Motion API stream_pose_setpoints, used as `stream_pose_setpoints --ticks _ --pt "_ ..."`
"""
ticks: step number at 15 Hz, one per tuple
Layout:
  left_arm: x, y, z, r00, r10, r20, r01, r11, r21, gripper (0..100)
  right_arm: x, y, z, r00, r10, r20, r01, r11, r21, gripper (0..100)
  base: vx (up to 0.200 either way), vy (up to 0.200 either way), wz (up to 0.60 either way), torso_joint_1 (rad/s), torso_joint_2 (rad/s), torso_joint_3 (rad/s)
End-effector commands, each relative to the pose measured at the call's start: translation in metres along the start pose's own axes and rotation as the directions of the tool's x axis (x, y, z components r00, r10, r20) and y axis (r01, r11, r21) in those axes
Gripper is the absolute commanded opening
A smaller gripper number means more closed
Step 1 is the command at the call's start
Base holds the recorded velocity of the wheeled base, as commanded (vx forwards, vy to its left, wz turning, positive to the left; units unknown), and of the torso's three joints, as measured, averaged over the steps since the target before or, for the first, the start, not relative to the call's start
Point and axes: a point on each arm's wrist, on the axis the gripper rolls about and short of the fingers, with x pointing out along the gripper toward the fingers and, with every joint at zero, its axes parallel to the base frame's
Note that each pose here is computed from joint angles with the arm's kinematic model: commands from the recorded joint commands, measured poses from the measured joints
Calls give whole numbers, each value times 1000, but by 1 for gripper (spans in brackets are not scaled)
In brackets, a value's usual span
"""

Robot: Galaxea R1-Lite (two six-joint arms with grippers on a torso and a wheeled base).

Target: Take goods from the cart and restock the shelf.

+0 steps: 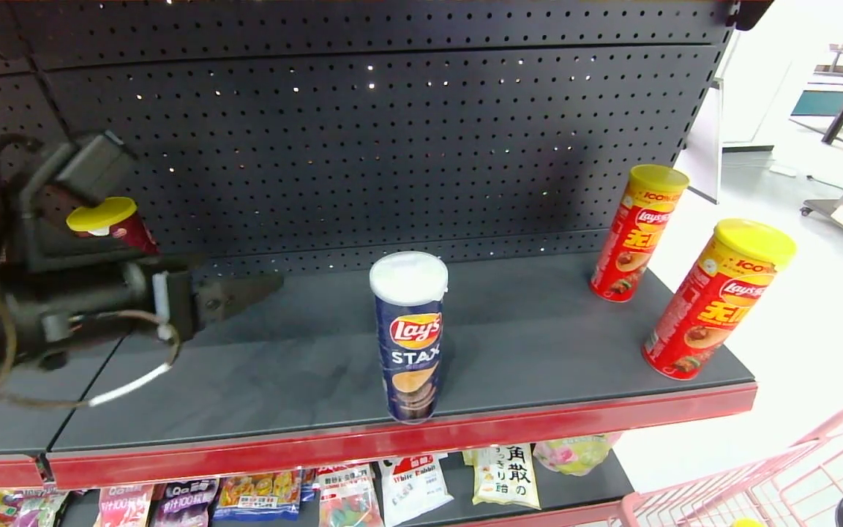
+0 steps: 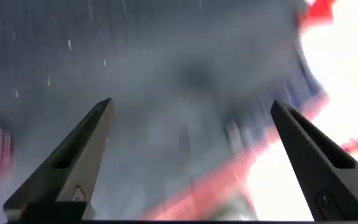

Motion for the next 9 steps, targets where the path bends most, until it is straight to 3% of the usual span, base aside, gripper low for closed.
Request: stream_pose_setpoints --ticks 1,2,3,5,6,9 --pt "-118 -13 -35 1000 -26 -17 26 1000 2 100 13 1 6 997 53 -61 -54 998 -16 0 0 0 0 0 0 0" --pt "-128 -14 -46 999 -23 -29 23 1000 10 100 14 1 7 996 61 -66 -63 998 -17 0 0 0 0 0 0 0" --pt "-140 -13 -69 999 2 -36 -1 999 33 100 15 0 9 996 61 -71 -62 998 -16 0 0 0 0 0 0 0" --pt "-147 -10 -99 993 110 -42 -109 993 38 100 20 0 17 993 88 -80 -90 996 -19 0 0 0 0 0 0 0" --pt "-150 -10 -113 993 112 -42 -110 993 45 100 22 0 22 990 124 -74 -126 992 -21 0 0 0 0 0 0 0" --pt "-151 -8 -125 986 159 -49 -157 986 53 100 21 0 23 983 171 -61 -172 985 -15 0 0 0 0 0 0 0"
